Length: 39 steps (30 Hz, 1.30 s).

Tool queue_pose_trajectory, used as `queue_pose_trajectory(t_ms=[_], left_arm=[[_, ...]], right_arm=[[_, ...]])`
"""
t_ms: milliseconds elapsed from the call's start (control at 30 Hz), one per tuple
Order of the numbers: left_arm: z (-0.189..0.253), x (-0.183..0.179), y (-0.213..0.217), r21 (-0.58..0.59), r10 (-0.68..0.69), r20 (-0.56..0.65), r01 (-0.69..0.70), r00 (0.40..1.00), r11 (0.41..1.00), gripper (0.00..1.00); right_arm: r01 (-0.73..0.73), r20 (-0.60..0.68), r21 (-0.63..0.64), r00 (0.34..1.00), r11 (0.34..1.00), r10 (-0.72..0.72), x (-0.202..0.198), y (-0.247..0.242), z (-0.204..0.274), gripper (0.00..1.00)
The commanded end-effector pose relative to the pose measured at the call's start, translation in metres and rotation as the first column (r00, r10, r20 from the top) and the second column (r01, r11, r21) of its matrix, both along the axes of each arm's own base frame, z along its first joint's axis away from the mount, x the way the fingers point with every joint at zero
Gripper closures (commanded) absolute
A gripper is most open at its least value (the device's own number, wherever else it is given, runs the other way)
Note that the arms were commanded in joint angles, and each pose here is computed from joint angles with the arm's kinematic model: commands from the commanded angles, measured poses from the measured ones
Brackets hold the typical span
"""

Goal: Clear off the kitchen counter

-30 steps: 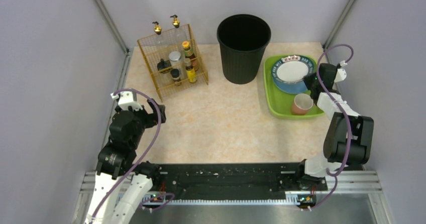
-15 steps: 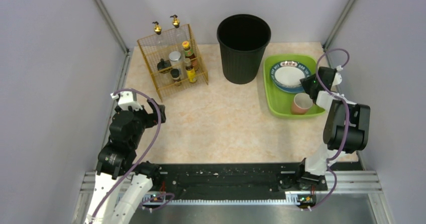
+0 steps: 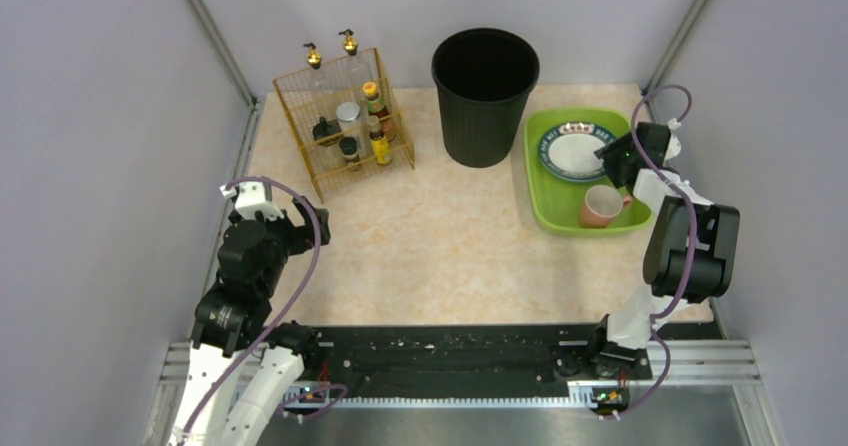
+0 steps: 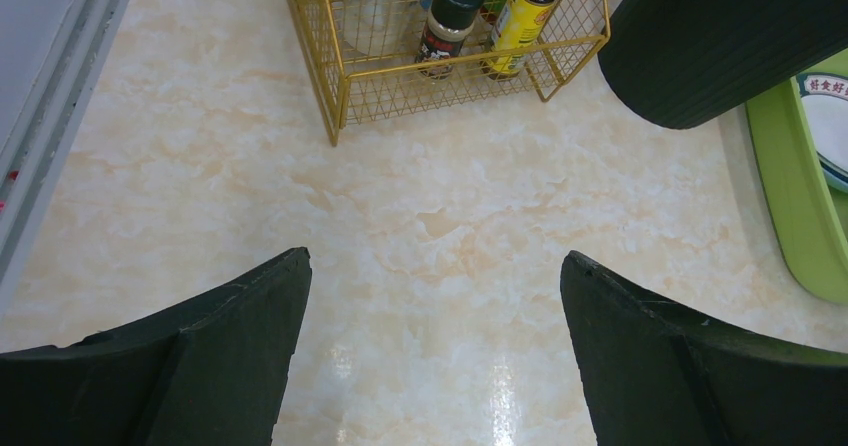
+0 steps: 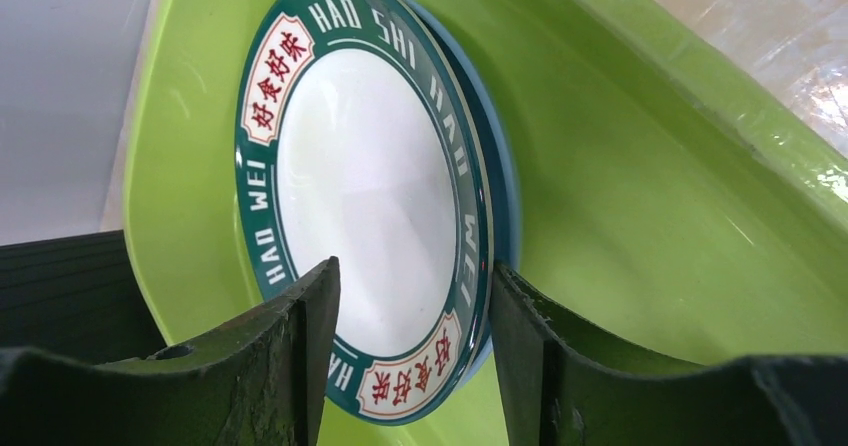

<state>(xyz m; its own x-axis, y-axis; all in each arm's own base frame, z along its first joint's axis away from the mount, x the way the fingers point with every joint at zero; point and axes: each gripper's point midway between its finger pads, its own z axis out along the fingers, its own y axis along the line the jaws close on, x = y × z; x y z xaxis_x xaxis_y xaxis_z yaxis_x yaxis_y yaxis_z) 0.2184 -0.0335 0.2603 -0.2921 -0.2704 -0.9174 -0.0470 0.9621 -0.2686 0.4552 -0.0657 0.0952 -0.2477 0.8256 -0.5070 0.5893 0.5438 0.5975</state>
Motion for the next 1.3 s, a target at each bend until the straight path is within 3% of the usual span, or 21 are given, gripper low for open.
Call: queue_pose_trajectory(t_ms=[0, 333, 733, 967, 1267], left_arm=[[0.005, 0.003, 0.001, 0.000, 0.005, 0.024, -0.005, 1.000, 1.000, 0.01], [0.006, 0.003, -0.001, -0.006, -0.004, 0.029, 0.004, 1.000, 1.000, 0.01], [0.007, 0.003, -0.002, -0.008, -0.009, 0.031, 0.009, 0.999, 1.000, 0.01], [0.005, 0.003, -0.001, -0.003, -0.002, 0.025, 0.002, 1.000, 1.000, 0.01], [0.004, 0.006, -0.004, -0.003, -0.020, 0.019, 0.020, 1.000, 1.000, 0.01]], right_arm=[[-0.024, -0.020, -0.058, 1.000, 0.998, 0.023, -0.001, -0.007, 0.016, 0.45], [-0.018, -0.077, -0.130, 0.997, 0.991, 0.008, -0.024, -0.015, 0.020, 0.45], [-0.014, 0.066, -0.243, 0.997, 0.970, 0.030, -0.048, -0.011, 0.103, 0.43], [-0.111, 0.210, -0.388, 0.956, 0.915, 0.205, -0.055, 0.035, 0.177, 0.42], [-0.368, 0.278, -0.484, 0.796, 0.794, 0.538, -0.077, 0.139, 0.211, 0.35]])
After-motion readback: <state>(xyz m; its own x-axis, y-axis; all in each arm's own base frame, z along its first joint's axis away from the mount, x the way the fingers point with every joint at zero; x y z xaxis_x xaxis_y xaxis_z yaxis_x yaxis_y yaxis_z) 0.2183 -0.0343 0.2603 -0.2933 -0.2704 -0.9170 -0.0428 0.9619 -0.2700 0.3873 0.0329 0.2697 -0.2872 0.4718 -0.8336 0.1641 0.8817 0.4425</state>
